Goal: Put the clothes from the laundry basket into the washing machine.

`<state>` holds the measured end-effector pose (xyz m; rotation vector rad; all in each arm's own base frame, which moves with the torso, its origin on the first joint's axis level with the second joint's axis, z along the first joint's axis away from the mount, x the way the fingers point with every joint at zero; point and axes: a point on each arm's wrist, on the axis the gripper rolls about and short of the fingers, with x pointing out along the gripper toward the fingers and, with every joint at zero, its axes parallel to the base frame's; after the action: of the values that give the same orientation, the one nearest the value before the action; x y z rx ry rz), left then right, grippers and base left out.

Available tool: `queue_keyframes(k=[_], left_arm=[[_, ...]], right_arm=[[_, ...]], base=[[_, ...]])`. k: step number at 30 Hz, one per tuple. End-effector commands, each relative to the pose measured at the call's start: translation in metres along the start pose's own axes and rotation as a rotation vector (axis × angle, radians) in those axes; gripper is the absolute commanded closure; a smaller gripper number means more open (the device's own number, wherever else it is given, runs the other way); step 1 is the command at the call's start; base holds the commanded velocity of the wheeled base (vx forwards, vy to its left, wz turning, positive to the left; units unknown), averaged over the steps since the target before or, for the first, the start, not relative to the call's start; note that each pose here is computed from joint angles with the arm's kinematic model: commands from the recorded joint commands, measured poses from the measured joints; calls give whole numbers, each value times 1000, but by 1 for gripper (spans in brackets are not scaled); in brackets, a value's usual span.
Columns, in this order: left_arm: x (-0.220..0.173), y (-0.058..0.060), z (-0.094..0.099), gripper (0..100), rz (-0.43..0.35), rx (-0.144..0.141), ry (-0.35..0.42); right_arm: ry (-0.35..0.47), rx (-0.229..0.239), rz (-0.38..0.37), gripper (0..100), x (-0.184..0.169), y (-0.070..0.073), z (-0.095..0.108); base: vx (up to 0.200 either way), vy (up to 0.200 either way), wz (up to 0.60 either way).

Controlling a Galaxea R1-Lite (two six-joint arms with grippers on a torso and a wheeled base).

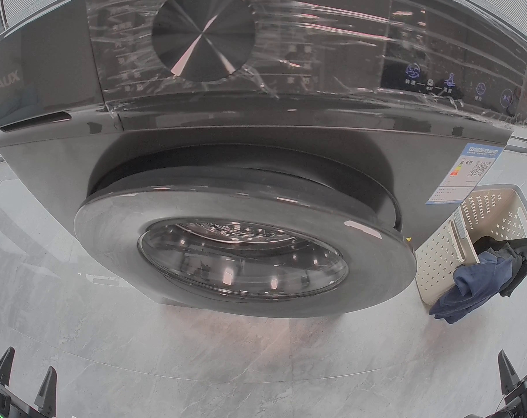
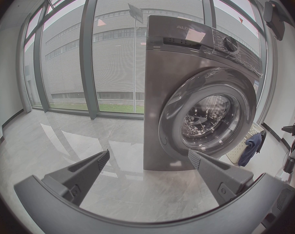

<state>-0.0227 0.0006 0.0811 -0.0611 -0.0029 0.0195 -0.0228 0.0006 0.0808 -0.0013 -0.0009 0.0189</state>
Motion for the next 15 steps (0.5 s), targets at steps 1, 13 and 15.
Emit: queue_keyframes(k=[1,13,15], left_arm=[[0,0,-5,0,1,0,5],[0,0,-5,0,1,0,5],[0,0,-5,0,1,0,5]], right_arm=[[1,0,-1,0,0,0,-5],[1,0,1,0,0,0,-5],[1,0,1,0,0,0,-5]], base=[[0,0,0],[0,0,0],[0,0,0]])
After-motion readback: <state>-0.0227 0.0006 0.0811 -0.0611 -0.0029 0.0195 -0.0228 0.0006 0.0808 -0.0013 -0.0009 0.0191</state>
